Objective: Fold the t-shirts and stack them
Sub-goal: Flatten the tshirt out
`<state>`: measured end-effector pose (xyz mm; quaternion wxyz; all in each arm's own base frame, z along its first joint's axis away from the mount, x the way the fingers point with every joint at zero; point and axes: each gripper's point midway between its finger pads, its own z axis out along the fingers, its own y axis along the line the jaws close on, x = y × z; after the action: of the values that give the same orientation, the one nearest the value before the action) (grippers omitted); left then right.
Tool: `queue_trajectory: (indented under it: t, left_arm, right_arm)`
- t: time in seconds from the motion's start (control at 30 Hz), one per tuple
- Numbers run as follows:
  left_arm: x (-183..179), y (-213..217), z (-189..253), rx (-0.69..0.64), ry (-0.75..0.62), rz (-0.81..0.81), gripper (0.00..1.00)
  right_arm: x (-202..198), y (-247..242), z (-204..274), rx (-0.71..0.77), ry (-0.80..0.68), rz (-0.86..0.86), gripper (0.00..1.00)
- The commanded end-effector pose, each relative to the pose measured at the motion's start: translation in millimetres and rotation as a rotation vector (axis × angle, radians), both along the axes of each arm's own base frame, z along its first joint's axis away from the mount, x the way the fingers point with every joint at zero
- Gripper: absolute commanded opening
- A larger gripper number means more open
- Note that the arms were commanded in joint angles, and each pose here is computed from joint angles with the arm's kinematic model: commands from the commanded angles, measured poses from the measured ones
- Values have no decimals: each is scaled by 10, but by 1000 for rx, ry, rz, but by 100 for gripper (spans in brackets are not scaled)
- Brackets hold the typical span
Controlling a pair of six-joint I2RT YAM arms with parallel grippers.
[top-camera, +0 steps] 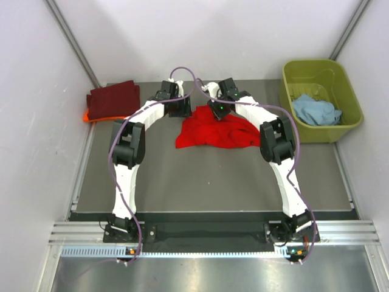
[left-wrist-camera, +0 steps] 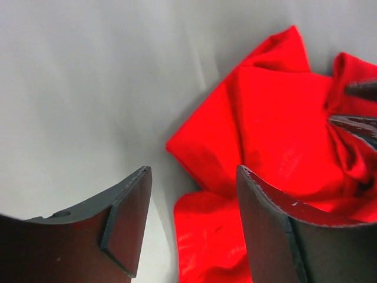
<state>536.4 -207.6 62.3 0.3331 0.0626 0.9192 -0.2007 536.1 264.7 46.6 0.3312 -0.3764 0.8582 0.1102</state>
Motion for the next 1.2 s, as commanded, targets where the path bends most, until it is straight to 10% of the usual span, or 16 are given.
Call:
queue_trajectory:
  t: [0.0, 0.4, 0.77, 0.93, 1.17]
  left_arm:
    - [288, 11, 138, 4, -97, 19, 63]
    - [577, -51, 150, -5, -157, 27, 53]
    - [619, -70, 167, -17, -165, 34, 6]
    - [552, -57, 81, -7, -136, 26, 46]
    - [405, -136, -168, -43, -60, -4, 47]
  right_arm:
    - [128, 42, 208, 19, -63, 8, 29]
    - [205, -62, 707, 30, -154, -34, 4]
    - [215, -290, 1241, 42, -236, -87, 0]
    - [213, -407, 1503, 54, -277, -112, 0]
    - [177, -419, 1591, 61, -285, -116, 0]
